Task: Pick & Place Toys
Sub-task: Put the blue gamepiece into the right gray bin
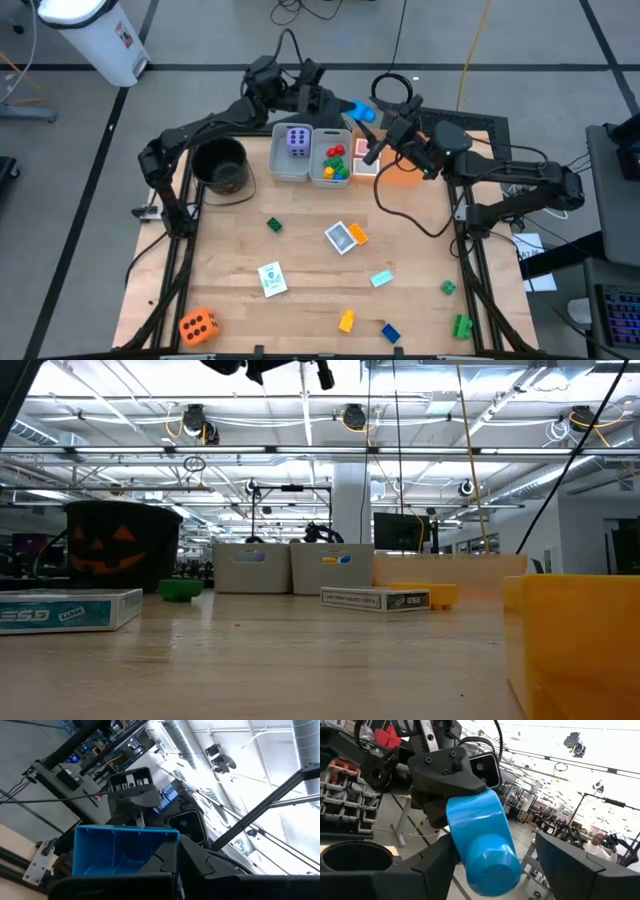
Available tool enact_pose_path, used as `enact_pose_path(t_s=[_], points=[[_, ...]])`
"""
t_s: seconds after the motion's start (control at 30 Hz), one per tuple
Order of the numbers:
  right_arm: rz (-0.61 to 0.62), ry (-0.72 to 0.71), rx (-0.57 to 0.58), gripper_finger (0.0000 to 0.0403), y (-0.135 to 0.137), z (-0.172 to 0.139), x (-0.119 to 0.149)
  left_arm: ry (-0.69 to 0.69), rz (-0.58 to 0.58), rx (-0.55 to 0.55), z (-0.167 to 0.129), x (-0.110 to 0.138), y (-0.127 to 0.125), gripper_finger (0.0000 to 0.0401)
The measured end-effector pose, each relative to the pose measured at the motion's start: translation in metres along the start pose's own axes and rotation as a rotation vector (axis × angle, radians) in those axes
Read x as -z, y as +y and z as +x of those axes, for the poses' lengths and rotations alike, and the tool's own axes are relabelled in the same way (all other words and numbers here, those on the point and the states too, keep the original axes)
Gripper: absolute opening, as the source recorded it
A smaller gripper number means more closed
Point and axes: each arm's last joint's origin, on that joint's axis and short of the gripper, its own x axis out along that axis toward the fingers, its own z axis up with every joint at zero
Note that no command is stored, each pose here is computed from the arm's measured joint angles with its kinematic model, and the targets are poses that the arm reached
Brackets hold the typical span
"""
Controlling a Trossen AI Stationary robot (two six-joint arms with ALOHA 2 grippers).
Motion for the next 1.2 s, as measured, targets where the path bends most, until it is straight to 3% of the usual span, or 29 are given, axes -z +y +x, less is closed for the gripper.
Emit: enact_pose_path(t_s=[0.17,0.53,0.83,1.0,1.2], points=[[0.018,-0.002,-0.029,0.0235,0.0006,0.0004,0.0011,0.004,-0.003,0.001,0.0,0.0002,0.0001,0.0003],[0.048,0.02,-0.065,0.0151,0.002,0.001,0.0049,0.015,-0.013,0.006,0.0011,0.0015,-0.0004,0.0003],[0.05,0.016,-0.063,0.0145,0.0018,0.001,0.0045,0.013,-0.026,0.006,0.0012,0.0014,-0.0007,0.0007],[0.065,0.008,-0.048,0.0138,0.001,0.0011,0.0034,-0.016,0.01,-0.005,0.0014,0.0005,-0.0009,0.005],[0.07,0.004,-0.041,0.0137,0.0001,0.001,0.0028,-0.059,0.107,0.006,-0.0007,-0.0041,-0.0022,0.0131]])
